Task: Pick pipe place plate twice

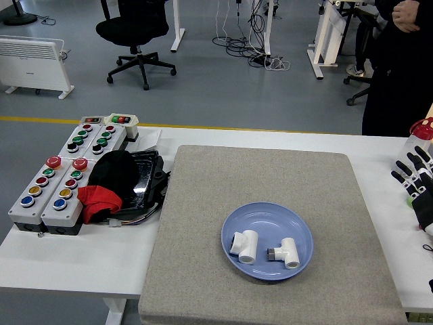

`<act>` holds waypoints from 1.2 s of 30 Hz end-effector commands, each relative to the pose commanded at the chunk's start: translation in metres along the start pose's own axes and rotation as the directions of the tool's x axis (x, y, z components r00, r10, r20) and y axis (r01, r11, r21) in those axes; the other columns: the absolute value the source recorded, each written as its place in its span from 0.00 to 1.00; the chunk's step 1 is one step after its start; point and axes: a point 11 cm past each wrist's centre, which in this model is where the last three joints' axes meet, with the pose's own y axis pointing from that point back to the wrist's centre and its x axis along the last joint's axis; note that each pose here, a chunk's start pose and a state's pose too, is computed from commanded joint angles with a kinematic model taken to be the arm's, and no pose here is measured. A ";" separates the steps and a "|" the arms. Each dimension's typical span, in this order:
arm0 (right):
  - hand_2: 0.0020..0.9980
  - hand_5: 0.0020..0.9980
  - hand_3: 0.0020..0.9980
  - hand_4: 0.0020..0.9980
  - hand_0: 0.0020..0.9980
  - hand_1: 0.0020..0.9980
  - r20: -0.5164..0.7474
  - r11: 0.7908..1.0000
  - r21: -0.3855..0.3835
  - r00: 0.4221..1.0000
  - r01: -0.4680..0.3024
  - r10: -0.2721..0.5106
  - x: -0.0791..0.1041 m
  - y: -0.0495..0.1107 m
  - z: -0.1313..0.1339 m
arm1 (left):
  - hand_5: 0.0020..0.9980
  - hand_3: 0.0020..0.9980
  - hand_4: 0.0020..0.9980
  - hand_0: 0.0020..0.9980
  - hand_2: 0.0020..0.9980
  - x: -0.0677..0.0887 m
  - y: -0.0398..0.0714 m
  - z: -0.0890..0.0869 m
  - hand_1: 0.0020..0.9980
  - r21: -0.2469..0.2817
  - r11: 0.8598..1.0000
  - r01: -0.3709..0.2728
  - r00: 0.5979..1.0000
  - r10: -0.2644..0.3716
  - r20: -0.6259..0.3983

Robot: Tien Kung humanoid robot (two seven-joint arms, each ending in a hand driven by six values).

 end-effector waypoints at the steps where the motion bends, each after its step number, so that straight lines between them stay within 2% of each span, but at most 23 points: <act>1: 0.88 0.55 0.85 0.59 0.80 0.79 0.022 1.000 -0.002 1.000 -0.004 0.004 0.001 0.000 0.000 | 1.00 0.66 0.40 0.71 0.72 0.000 0.000 0.000 0.75 0.000 1.000 0.000 1.000 0.000 0.000; 3: 0.85 0.57 0.85 0.59 0.80 0.78 0.042 1.000 -0.002 0.999 -0.018 0.018 0.005 0.002 0.001 | 1.00 0.66 0.40 0.71 0.72 0.000 0.000 0.000 0.75 0.000 1.000 0.000 1.000 0.000 0.000; 13: 0.85 0.58 0.85 0.59 0.80 0.78 0.039 0.999 -0.011 0.999 -0.033 0.034 0.013 0.007 0.004 | 1.00 0.66 0.40 0.71 0.72 0.000 0.000 -0.002 0.75 0.003 1.000 -0.002 1.000 0.002 0.004; 36: 0.82 0.59 0.85 0.59 0.79 0.76 0.025 0.999 -0.033 0.999 -0.036 0.037 0.020 0.013 0.014 | 1.00 0.66 0.40 0.71 0.72 0.003 -0.002 -0.008 0.75 0.010 1.000 -0.008 1.000 0.007 0.018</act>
